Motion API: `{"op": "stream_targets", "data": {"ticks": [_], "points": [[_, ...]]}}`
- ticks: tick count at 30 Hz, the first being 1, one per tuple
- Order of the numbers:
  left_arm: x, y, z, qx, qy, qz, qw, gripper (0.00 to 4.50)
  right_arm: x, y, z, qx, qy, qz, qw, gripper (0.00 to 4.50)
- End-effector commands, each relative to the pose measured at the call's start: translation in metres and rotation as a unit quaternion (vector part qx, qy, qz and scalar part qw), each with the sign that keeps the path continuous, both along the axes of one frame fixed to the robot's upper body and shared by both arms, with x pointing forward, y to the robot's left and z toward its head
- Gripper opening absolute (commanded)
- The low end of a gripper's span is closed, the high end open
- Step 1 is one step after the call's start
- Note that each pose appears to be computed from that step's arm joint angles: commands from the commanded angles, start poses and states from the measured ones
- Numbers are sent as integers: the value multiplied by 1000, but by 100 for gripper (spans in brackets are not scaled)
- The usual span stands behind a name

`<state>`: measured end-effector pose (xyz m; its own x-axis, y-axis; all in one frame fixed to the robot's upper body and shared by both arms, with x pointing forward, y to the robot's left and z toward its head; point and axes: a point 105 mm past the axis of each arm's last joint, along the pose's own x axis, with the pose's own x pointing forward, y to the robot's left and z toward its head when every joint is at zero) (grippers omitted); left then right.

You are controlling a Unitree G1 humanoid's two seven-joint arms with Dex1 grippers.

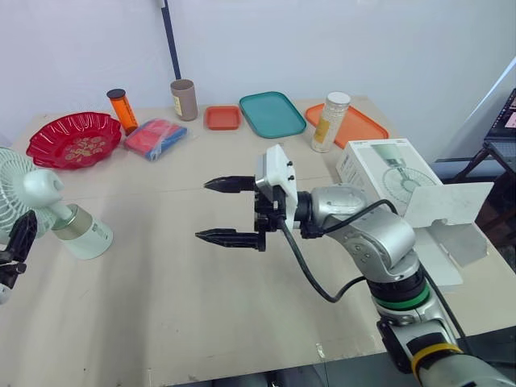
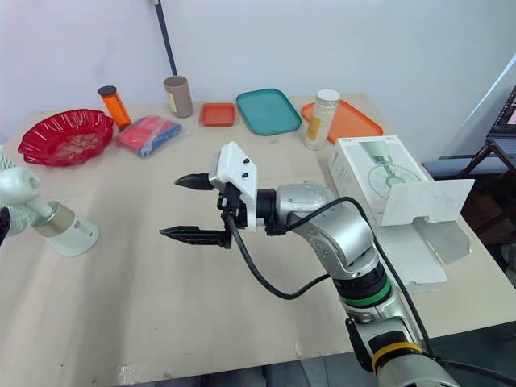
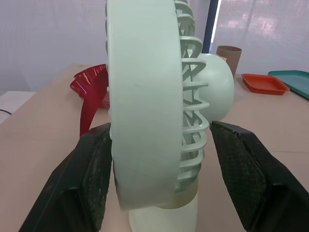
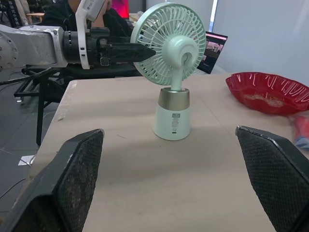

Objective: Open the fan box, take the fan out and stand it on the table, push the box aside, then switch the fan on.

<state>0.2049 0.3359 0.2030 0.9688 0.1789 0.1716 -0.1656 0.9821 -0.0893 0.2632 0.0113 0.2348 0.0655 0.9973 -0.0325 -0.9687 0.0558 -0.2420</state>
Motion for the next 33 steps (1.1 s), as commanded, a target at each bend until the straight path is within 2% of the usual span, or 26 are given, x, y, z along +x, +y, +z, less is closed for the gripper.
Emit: {"op": "stream_targets", "data": {"ticks": [1,3,5,11,15,20,33], "points": [[4,1,10,20,-12,-5,1000,241,-7,0,9,15,-20,2,1000,450],[4,1,10,20,-12,-5,1000,204,-7,0,9,15,-20,0,1000,450],[4,2,11,21,-13,-4,1000,193,-7,0,9,15,-19,-1,1000,450],[4,-2,13,21,-15,-11,1000,194,-7,-1,7,14,-19,-2,1000,450],[16,-28,37,19,-55,-53,997,194,-4,-5,8,10,-21,-13,1000,450],[24,-52,49,15,-69,-86,994,194,-4,-8,8,4,-24,-24,999,450],[32,-112,39,14,-42,-154,987,194,5,-10,20,24,-23,-55,998,450]]}}
